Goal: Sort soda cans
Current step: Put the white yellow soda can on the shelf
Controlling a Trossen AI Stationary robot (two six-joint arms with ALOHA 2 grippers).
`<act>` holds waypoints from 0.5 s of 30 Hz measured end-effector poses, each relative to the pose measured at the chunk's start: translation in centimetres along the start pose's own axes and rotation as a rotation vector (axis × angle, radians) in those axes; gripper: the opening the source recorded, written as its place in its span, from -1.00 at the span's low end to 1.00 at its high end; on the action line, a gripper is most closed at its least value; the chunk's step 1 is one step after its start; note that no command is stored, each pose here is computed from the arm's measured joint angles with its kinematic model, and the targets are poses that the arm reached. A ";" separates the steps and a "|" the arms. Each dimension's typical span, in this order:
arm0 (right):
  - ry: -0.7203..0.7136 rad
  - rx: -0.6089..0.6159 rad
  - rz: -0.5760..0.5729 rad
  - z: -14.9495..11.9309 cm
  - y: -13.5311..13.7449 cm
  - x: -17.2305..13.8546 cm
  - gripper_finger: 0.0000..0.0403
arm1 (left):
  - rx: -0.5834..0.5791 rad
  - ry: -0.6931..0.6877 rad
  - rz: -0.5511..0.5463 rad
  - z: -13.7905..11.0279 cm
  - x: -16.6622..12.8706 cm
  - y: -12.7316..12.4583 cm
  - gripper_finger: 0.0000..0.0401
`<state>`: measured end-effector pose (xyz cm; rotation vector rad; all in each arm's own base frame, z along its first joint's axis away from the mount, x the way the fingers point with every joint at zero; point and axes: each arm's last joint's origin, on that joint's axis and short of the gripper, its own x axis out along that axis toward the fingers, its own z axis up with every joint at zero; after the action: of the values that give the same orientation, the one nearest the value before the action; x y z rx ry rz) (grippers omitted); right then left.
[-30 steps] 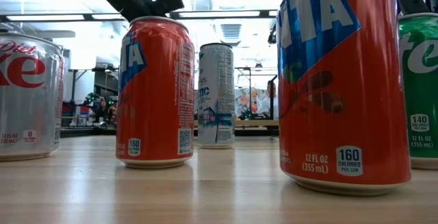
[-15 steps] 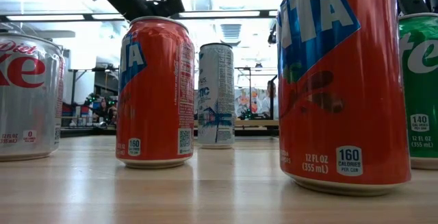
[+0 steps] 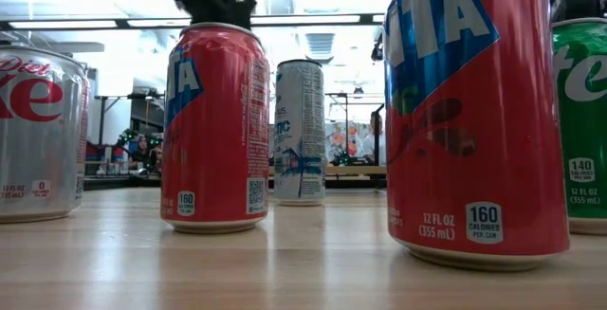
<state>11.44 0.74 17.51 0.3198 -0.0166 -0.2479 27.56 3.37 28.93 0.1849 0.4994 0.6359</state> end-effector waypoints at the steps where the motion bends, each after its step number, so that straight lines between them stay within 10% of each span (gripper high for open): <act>1: -0.007 -0.002 0.003 0.2 0.1 0.0 -0.94 | 0.018 -0.031 -0.044 0.4 -0.7 -0.2 -1.00; 7: -0.061 -0.028 0.018 3.3 1.2 0.2 -0.94 | 0.037 -0.274 -0.336 1.8 -4.8 -1.2 -1.00; 15: -0.006 -0.161 -0.041 6.9 3.7 3.2 -0.94 | -0.036 -0.509 -0.358 -0.5 -7.2 -1.2 -1.00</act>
<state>14.99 1.21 25.14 0.1595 0.0042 -0.2889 22.94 -1.96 30.97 0.2083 0.0240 0.2298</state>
